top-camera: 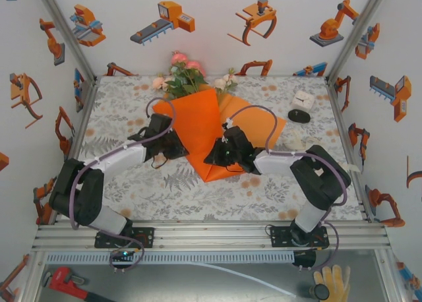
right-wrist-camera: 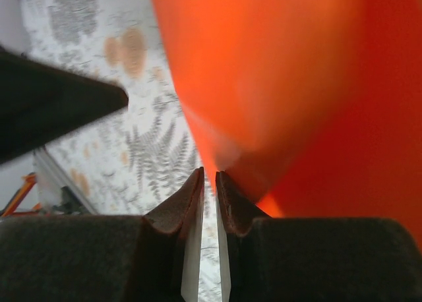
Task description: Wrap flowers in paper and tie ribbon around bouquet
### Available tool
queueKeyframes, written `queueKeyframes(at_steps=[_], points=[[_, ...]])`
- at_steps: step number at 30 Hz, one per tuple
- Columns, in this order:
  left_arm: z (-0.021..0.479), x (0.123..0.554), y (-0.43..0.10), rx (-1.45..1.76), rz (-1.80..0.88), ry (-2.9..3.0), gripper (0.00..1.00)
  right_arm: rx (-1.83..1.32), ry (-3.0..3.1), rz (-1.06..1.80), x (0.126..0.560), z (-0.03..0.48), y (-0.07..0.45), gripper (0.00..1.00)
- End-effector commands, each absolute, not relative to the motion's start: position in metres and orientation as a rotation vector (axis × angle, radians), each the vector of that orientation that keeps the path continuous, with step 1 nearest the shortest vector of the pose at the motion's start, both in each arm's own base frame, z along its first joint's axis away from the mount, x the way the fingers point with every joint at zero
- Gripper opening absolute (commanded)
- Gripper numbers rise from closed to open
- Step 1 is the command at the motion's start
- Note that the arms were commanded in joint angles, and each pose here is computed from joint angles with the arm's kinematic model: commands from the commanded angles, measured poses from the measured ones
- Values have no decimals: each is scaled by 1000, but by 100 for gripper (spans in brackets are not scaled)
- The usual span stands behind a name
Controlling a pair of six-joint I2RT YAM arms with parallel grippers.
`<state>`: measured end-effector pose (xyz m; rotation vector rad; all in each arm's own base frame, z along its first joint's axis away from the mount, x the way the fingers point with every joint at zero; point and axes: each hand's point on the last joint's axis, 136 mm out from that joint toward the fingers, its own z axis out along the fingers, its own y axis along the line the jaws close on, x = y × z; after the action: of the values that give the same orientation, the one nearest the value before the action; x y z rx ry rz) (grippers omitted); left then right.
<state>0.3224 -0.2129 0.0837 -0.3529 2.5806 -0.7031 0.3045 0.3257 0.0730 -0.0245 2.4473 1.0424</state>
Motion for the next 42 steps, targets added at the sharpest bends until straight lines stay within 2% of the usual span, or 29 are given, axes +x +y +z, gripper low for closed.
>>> queueKeyframes(at_steps=[1, 9, 15, 19, 26, 42], points=[[83, 321, -229, -358, -794, 2564, 21, -33, 2482, 920, 310, 55, 310, 18], [73, 344, -245, -329, -784, 2553, 21, -38, 2511, 908, 299, 51, 302, 18], [48, 348, -231, -371, -640, 2587, 20, -90, 2462, 897, 295, 88, 301, 18], [47, 357, -233, -368, -641, 2579, 21, -166, 2418, 968, 278, 106, 322, 19], [67, 381, -221, -394, -619, 2520, 21, -234, 2455, 1066, 257, 92, 368, 20], [51, 482, -140, -586, -513, 2408, 21, -228, 2561, 935, 252, 43, 350, 19]])
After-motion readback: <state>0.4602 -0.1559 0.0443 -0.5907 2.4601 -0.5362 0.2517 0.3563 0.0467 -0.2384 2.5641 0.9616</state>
